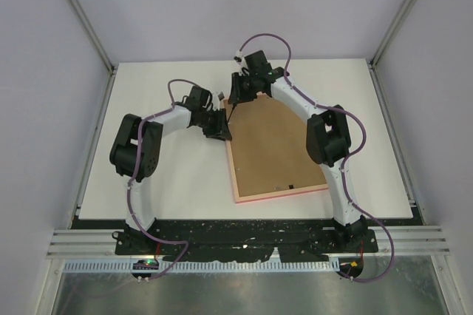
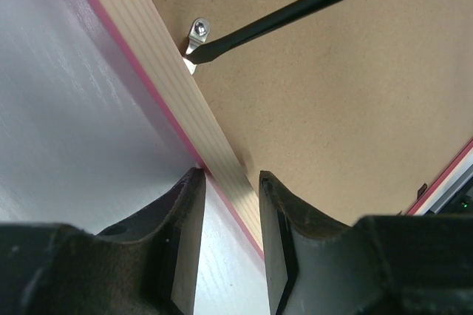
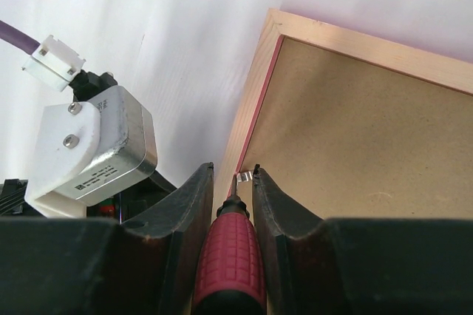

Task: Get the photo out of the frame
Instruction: Release the photo frame item from the photo frame.

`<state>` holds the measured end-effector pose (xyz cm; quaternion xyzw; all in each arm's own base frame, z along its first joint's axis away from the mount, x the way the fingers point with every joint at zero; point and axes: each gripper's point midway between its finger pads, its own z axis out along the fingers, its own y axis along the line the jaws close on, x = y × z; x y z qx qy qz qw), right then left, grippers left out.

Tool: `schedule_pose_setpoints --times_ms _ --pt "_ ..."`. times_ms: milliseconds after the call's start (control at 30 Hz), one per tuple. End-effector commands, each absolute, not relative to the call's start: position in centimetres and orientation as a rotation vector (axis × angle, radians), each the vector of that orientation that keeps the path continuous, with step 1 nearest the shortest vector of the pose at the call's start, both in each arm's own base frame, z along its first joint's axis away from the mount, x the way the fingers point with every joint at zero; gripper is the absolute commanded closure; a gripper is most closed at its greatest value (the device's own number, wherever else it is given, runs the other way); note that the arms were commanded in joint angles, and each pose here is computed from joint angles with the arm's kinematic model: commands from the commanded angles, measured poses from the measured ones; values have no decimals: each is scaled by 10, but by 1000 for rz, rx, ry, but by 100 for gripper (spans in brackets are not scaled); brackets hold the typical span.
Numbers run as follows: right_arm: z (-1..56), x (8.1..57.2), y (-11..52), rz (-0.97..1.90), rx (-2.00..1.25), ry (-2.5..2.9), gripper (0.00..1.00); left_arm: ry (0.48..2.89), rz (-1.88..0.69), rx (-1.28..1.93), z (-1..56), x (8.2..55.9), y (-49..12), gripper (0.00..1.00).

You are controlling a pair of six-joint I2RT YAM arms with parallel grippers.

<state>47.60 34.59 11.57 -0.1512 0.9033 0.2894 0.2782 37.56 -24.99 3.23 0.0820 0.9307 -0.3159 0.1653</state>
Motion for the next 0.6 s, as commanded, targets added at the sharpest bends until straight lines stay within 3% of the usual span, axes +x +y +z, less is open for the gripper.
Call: schedule_pose_setpoints --times_ms 0,200,567 --pt "139 487 356 779 -403 2349 92 2641 -900 262 31 380 -258 62" --pt "135 493 354 754 -389 2342 92 2657 -839 257 27 381 -253 71" --pt "142 498 349 714 -376 2304 92 2685 -700 229 26 386 -240 79"
